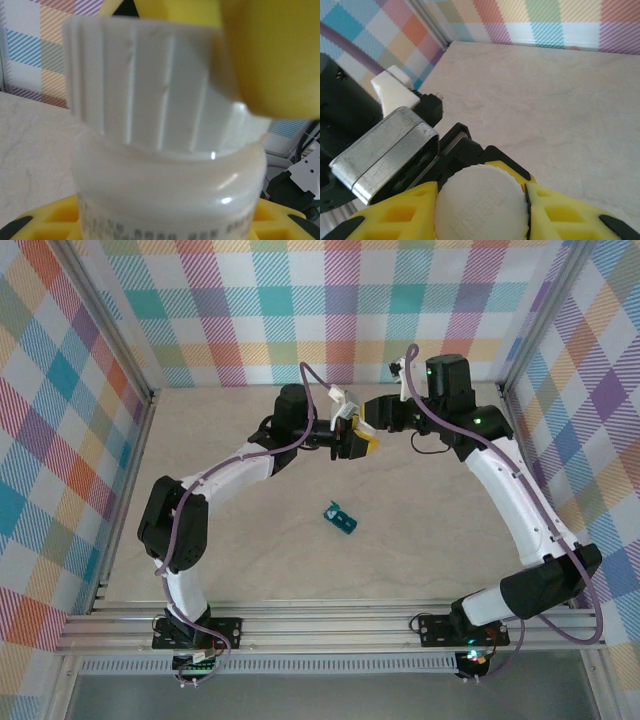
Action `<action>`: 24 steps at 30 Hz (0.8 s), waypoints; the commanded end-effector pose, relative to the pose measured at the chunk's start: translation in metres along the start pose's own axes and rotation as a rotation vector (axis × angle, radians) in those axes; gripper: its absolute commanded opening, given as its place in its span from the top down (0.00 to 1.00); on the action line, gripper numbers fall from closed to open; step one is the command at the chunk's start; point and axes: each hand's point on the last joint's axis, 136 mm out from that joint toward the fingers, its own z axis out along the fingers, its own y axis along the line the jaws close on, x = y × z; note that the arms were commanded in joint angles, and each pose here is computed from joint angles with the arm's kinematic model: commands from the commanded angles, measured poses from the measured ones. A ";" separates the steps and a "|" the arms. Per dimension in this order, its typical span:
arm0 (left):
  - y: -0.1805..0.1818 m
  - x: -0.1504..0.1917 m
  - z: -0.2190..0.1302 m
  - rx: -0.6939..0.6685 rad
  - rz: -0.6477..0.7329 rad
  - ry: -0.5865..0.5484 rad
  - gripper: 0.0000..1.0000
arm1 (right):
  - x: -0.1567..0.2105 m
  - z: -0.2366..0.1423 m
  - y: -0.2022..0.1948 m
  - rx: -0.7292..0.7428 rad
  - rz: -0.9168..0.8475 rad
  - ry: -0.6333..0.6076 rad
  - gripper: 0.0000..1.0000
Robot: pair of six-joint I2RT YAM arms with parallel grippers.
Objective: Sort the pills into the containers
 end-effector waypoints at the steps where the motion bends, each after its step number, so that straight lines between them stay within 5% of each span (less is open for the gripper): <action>1: -0.004 -0.032 -0.007 -0.014 0.093 -0.064 1.00 | 0.047 0.010 -0.016 0.134 0.082 0.140 0.70; 8: -0.001 -0.032 -0.007 -0.024 0.092 -0.064 1.00 | 0.057 0.007 -0.027 0.274 0.105 0.110 0.68; 24: 0.005 -0.029 -0.005 -0.031 0.077 -0.056 1.00 | 0.031 -0.003 -0.015 0.253 0.077 0.044 0.52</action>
